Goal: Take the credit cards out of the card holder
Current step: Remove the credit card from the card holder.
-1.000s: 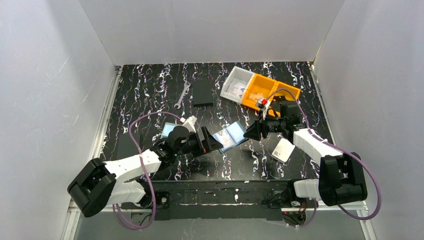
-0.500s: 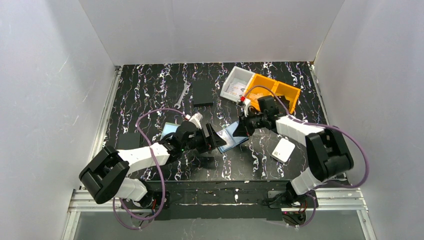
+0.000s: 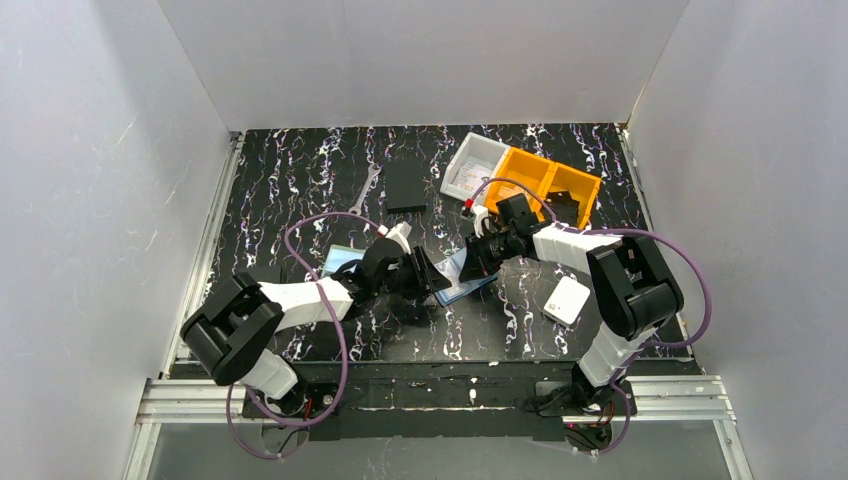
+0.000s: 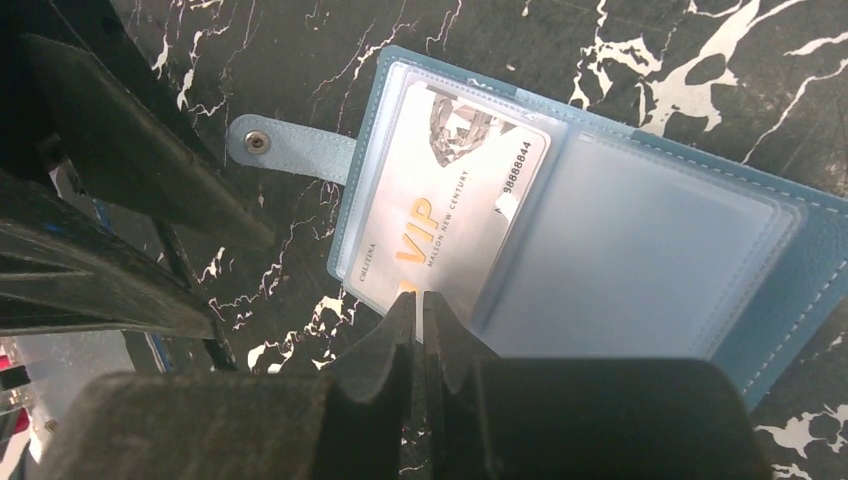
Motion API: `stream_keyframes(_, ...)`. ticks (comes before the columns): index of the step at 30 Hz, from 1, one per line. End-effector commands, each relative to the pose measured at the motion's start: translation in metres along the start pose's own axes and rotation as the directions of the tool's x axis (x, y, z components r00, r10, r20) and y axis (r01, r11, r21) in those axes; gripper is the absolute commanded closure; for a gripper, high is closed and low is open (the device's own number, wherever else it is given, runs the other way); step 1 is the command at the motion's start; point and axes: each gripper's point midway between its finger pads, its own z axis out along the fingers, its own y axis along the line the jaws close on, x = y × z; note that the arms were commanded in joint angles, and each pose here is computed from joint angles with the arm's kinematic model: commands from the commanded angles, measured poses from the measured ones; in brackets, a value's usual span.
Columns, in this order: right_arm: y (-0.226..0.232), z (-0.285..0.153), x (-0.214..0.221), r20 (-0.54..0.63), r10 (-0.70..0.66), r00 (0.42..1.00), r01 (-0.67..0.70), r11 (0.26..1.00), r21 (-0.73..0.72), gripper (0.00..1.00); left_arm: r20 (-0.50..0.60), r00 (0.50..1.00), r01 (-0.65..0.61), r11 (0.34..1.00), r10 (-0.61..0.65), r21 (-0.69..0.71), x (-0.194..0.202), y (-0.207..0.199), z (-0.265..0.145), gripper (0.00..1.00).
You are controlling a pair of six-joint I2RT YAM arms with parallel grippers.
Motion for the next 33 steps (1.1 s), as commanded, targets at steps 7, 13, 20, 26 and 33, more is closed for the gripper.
stream_keyframes(7,-0.009,-0.002,-0.009,0.028,0.040,0.999,-0.040,0.999,-0.002,0.81,0.016,1.000,-0.012,1.000,0.012,-0.006,-0.020,0.000,0.023,0.70)
stream_keyframes(13,-0.011,0.000,-0.006,0.022,0.056,0.998,-0.055,0.998,-0.012,0.79,-0.010,1.000,0.020,0.999,-0.021,-0.037,-0.017,0.012,0.034,0.78)
stream_keyframes(20,-0.018,-0.002,-0.006,0.027,0.073,0.997,-0.073,0.997,-0.005,0.76,-0.032,0.999,0.039,0.997,-0.041,-0.069,-0.011,0.024,0.040,0.85)
stream_keyframes(26,-0.018,-0.002,-0.005,0.031,0.108,0.994,-0.108,0.994,-0.025,0.73,-0.030,0.997,0.071,0.991,-0.075,-0.110,-0.006,0.040,0.039,0.93)
stream_keyframes(33,-0.017,0.005,0.000,0.015,0.162,0.987,-0.161,0.985,-0.063,0.72,-0.051,0.994,0.088,0.988,-0.095,-0.130,0.001,0.049,0.040,0.99)
